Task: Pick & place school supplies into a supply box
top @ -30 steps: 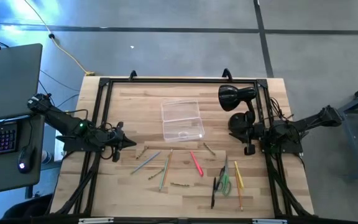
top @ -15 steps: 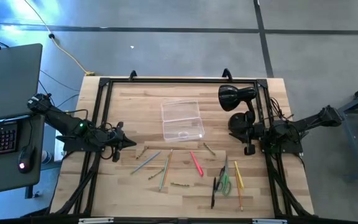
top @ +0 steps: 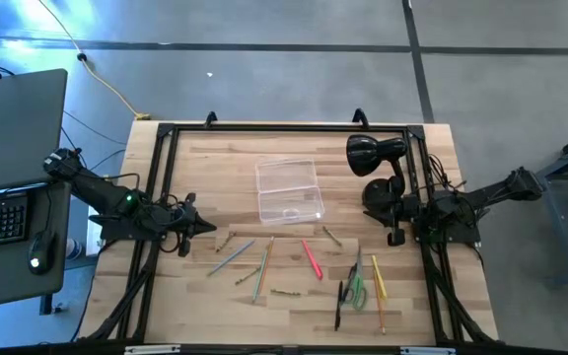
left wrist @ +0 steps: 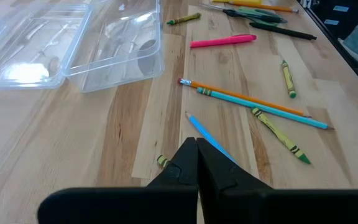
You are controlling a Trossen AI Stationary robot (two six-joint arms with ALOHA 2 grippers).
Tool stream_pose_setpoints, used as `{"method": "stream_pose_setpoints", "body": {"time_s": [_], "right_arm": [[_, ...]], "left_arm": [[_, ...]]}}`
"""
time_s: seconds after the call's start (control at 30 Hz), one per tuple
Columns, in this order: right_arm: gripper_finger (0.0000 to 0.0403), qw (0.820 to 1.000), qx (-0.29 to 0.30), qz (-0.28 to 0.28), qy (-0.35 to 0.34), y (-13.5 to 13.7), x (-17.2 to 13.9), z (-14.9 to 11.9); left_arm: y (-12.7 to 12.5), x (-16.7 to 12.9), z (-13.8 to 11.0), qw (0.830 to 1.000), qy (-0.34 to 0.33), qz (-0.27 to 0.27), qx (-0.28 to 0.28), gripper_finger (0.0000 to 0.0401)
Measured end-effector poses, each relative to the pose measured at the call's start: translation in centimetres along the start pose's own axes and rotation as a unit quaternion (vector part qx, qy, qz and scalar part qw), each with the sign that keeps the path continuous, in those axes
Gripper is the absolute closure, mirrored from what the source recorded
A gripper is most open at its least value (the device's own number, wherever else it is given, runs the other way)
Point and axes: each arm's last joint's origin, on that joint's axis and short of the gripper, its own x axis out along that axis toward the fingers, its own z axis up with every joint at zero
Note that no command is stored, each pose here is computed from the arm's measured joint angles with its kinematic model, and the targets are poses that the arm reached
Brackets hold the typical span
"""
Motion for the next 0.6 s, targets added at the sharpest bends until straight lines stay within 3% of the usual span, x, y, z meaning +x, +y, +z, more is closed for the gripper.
{"method": "stream_pose_setpoints", "body": {"time_s": [0.6], "right_arm": [[0.0320,1.000,0.000,0.000,0.000,0.00,0.00,0.00]], "left_arm": [[0.00,0.00,0.00,1.000,0.000,0.000,0.000,0.0373]]}}
